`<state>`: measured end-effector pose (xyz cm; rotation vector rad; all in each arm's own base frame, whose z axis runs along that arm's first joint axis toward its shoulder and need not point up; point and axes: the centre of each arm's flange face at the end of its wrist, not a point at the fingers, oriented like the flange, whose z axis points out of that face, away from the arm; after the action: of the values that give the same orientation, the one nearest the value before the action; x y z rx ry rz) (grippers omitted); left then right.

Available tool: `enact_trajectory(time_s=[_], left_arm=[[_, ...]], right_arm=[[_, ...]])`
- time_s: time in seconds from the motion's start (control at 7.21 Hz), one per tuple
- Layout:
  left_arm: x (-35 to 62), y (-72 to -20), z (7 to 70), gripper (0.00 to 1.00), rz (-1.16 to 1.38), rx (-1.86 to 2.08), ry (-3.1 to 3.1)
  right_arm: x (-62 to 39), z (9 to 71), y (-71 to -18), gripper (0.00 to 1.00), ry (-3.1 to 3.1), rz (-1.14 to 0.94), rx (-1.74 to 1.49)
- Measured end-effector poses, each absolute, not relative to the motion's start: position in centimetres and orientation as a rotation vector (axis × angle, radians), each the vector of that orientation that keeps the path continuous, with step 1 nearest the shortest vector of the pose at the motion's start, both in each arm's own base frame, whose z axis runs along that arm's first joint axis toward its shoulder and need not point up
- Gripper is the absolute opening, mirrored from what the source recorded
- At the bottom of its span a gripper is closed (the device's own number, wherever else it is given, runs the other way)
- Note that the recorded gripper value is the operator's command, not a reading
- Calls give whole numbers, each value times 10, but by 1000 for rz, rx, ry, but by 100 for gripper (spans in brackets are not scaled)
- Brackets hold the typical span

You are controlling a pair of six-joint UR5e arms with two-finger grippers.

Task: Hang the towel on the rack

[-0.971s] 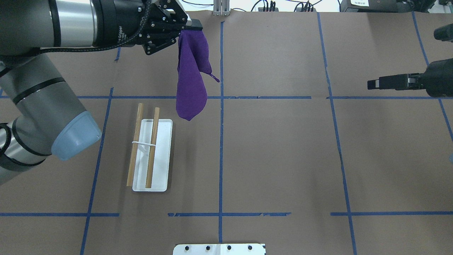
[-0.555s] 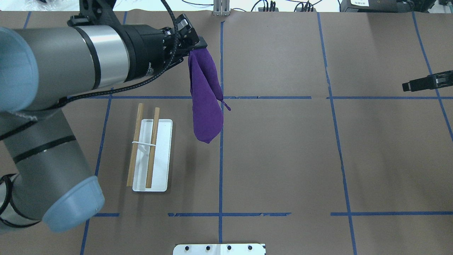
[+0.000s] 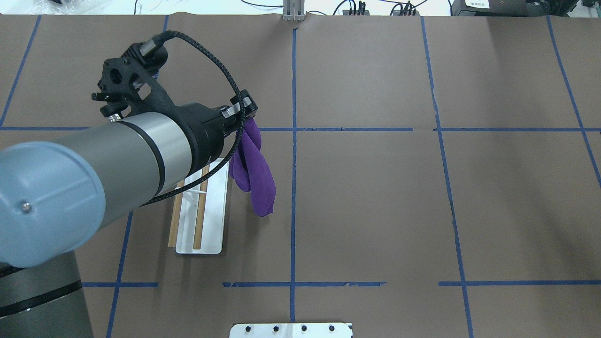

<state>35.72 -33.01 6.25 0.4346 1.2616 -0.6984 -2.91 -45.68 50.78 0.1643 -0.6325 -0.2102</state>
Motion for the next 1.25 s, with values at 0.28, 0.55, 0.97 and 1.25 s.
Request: enact_trajectory(time_s=[0.28,0.55,0.97,1.25], left_arm=[[342,-321,100,0,-700,448,1161],[321,-326,147,0,-708,469,1049],[295,-346,225,0,-634,540,812],[286,-360,265,99,-587,575,722]], right_arm=[[4,539,-454,100,-661,-231,108],[13,557,-454,100,-691,-235,85],[19,568,-455,100,-721,-213,69],[19,565,-456,100,-744,-209,72]])
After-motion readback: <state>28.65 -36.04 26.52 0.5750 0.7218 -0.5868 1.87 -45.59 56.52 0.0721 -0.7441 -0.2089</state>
